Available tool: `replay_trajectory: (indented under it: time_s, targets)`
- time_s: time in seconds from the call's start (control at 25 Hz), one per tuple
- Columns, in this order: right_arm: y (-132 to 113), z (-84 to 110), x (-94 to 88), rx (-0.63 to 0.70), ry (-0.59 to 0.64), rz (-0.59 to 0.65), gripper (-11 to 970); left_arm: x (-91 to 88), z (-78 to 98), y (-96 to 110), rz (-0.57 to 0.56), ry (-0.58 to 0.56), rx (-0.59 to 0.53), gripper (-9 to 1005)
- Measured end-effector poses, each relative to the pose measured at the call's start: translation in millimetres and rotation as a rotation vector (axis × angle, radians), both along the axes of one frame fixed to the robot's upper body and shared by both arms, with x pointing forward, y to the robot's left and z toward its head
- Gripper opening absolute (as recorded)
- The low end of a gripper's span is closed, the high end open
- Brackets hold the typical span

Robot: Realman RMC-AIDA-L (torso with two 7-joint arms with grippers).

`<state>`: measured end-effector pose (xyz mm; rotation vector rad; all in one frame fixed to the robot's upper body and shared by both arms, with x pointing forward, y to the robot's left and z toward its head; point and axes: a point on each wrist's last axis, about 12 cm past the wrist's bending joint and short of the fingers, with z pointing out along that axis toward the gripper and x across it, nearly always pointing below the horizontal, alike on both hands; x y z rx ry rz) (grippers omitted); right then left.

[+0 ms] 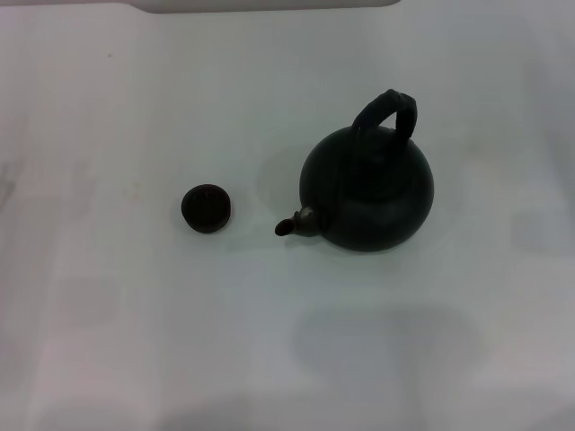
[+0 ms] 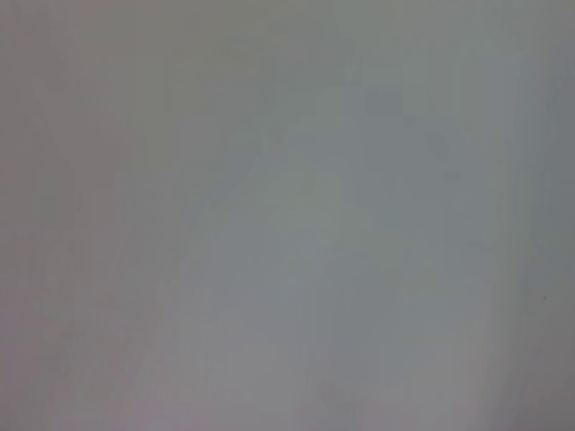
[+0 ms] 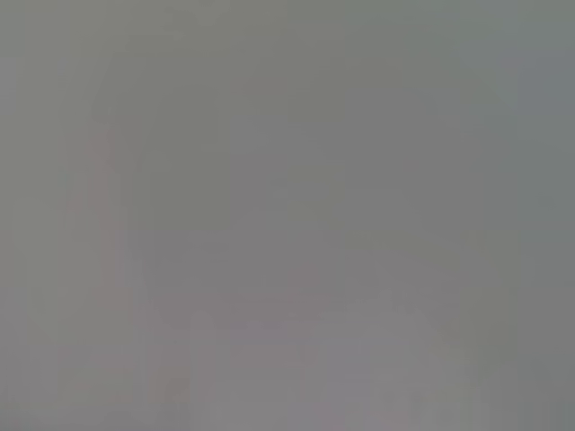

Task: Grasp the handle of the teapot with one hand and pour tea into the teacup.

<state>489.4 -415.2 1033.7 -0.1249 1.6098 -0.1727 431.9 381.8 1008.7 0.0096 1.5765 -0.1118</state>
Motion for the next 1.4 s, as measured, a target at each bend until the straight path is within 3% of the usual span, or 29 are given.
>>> replay_trajectory:
  time_s: [0.8, 1.4]
  targets:
    - [11, -13.4, -3.2, 0.041, 0.04, -0.014, 573, 14.8, 0.5, -1, 0.009, 0.014, 0.001, 884]
    - [24, -16.8, 13.4, 0.065, 0.064, 0.004, 573, 17.8, 5.3, 4, 0.019, -0.001, 0.021, 885]
